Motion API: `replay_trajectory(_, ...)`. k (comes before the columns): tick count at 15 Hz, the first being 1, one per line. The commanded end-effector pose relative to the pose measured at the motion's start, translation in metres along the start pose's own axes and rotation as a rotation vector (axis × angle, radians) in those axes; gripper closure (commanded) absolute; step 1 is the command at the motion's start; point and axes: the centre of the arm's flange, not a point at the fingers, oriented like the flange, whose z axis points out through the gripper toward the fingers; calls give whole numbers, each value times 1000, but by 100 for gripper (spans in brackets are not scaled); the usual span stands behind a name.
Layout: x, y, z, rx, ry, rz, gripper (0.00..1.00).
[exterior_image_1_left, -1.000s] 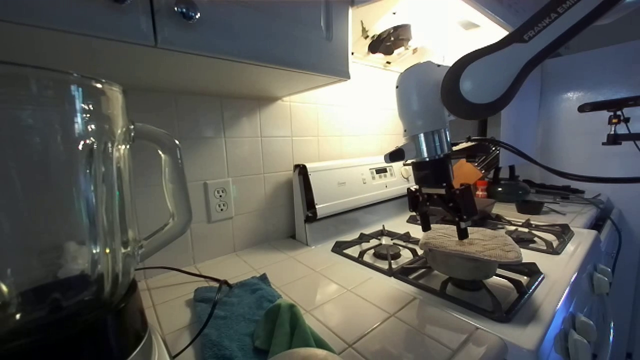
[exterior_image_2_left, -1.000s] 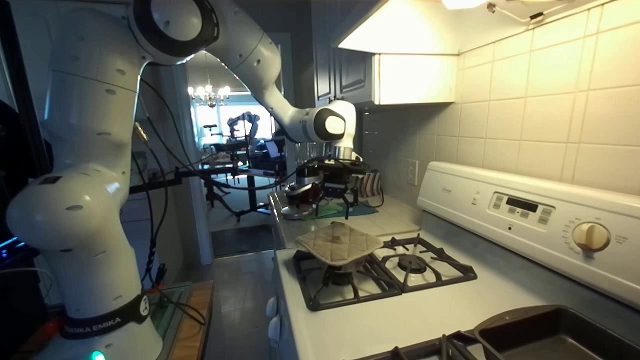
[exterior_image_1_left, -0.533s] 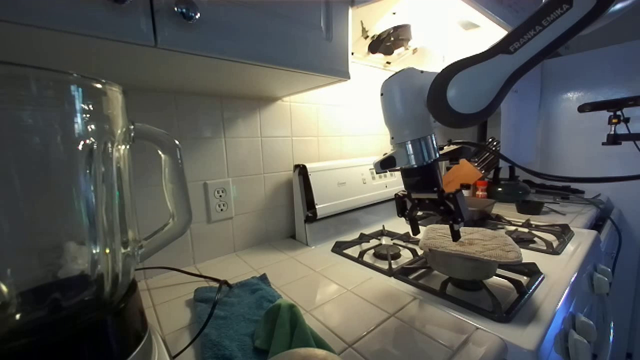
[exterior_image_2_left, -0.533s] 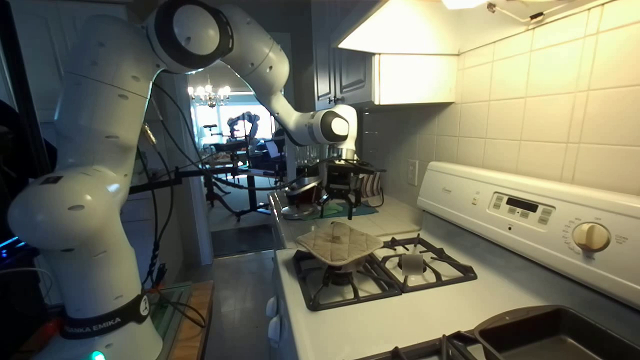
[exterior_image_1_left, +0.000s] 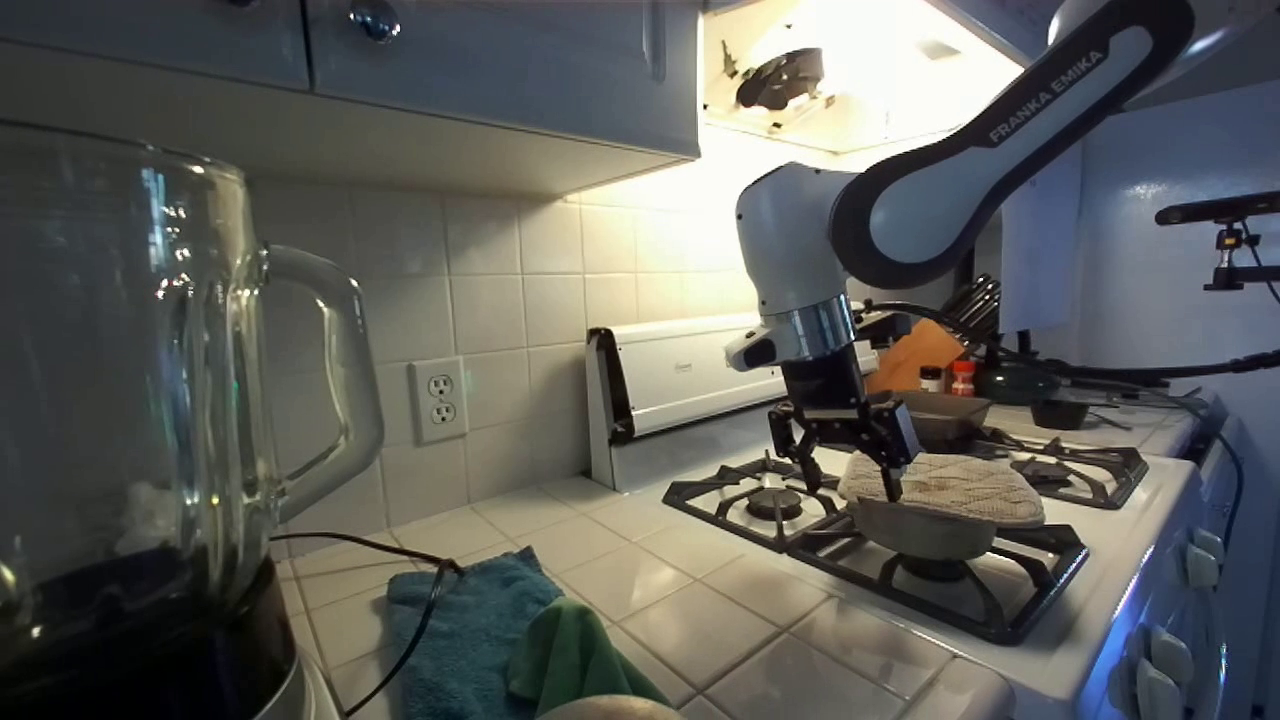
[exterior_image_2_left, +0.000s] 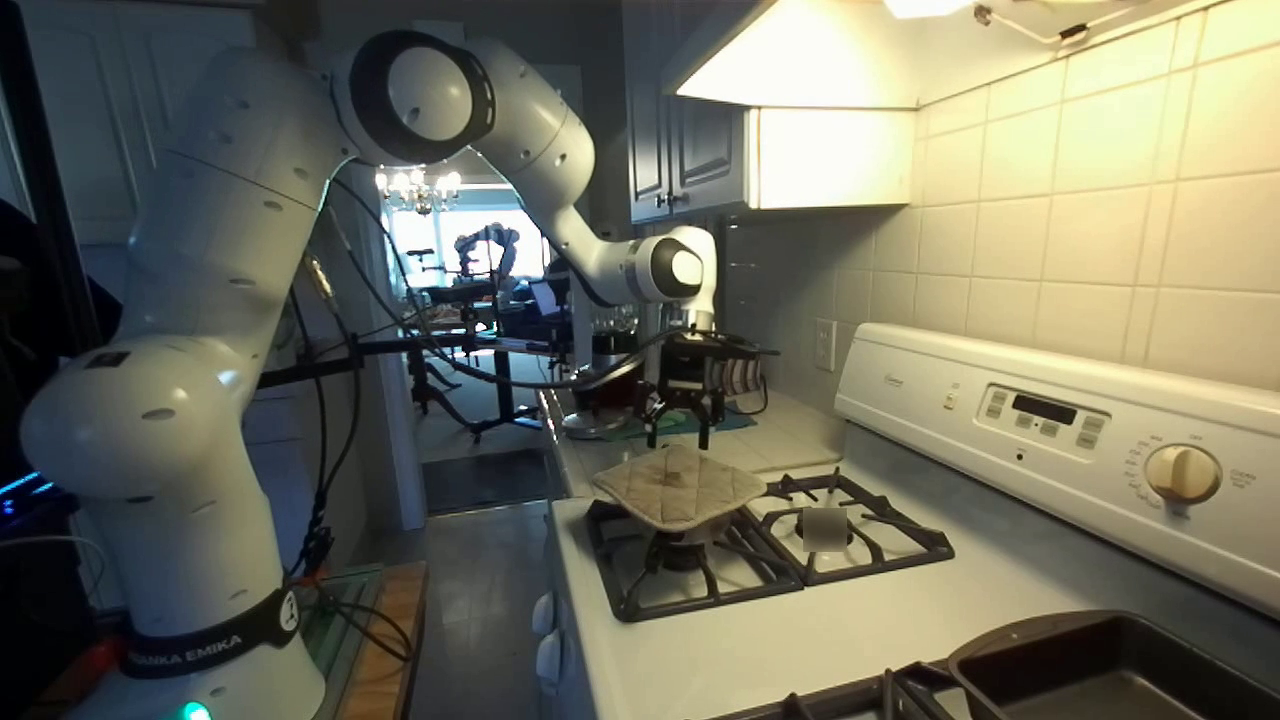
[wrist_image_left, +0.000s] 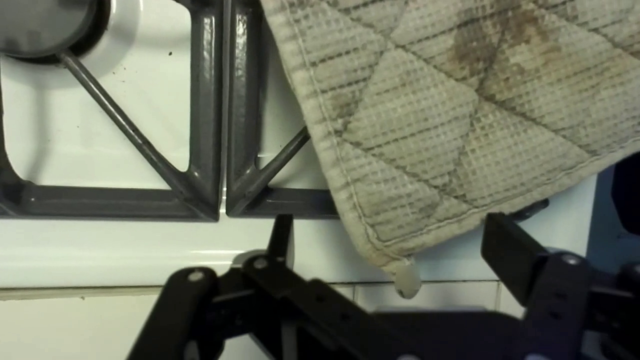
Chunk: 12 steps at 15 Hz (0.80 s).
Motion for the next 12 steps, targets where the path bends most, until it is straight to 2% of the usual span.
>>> replay_trajectory(1,6,15,0,6,-49,-47,34)
replay_trajectory(8,9,19,-2,18,-65,-49,83)
replay_trajectory(9,9,19,-3,17,-62,-45,81)
replay_trajectory(10,9,19,-4,16,-58,-43,48)
replay_trajectory(11,10,19,-5,18,-56,-44,52)
replay_trajectory(12,10,18,-5,17,-57,-44,51)
